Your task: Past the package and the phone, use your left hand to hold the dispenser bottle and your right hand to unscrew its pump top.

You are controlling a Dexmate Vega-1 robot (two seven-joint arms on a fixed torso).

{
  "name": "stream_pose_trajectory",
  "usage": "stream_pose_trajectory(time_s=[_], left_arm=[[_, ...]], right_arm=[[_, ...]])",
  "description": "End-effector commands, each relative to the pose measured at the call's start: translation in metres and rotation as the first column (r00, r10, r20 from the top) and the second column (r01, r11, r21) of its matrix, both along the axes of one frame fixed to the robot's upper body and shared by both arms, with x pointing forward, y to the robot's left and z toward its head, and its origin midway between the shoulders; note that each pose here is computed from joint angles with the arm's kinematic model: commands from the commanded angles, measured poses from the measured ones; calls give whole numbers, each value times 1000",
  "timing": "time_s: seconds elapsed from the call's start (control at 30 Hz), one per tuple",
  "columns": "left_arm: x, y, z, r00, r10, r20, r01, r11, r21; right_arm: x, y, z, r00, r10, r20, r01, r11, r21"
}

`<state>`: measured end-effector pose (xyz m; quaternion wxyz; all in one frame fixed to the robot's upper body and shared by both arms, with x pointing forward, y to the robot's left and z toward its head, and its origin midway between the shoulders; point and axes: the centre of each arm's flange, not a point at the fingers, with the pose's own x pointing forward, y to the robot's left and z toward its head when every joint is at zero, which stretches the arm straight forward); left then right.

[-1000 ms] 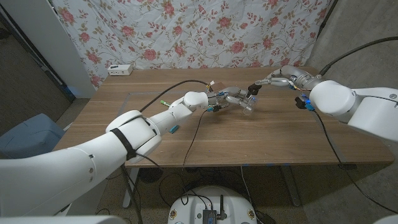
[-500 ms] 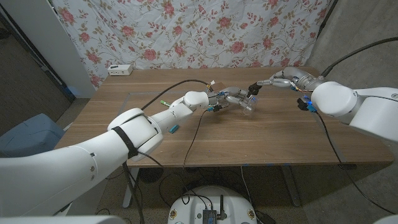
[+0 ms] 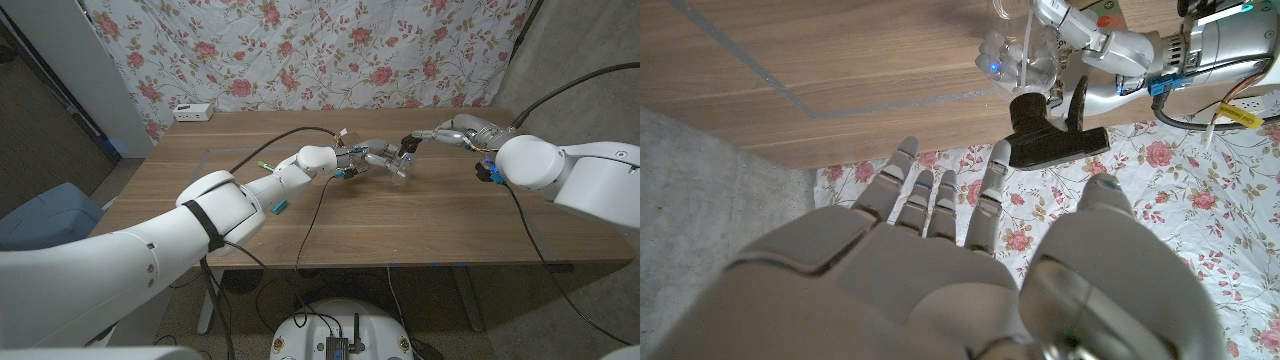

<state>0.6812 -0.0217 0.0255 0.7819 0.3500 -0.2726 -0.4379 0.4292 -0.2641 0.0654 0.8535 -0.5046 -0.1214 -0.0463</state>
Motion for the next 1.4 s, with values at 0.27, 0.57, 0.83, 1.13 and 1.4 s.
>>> stream_pose_trajectory(time_s=[0.27,0.57,0.83,1.13,1.4], left_arm=[[1,-4,-1,1000,9,-9,-9,1000,14],[3,-7,-1,999,28,-20,-27,999,20],[4,-8,-1,999,37,-22,-36,999,24],[4,-8,-1,999,35,-20,-35,999,24],[3,-8,-2,999,30,-15,-30,999,25]], right_arm=[[15,4,1,1000,14,-12,-14,1000,-17],[18,5,5,1000,9,-13,-10,999,-34],[22,6,11,1000,5,-26,-6,998,-55],[27,10,15,998,-13,-59,9,997,-75],[31,15,21,995,-23,-98,14,996,-92]])
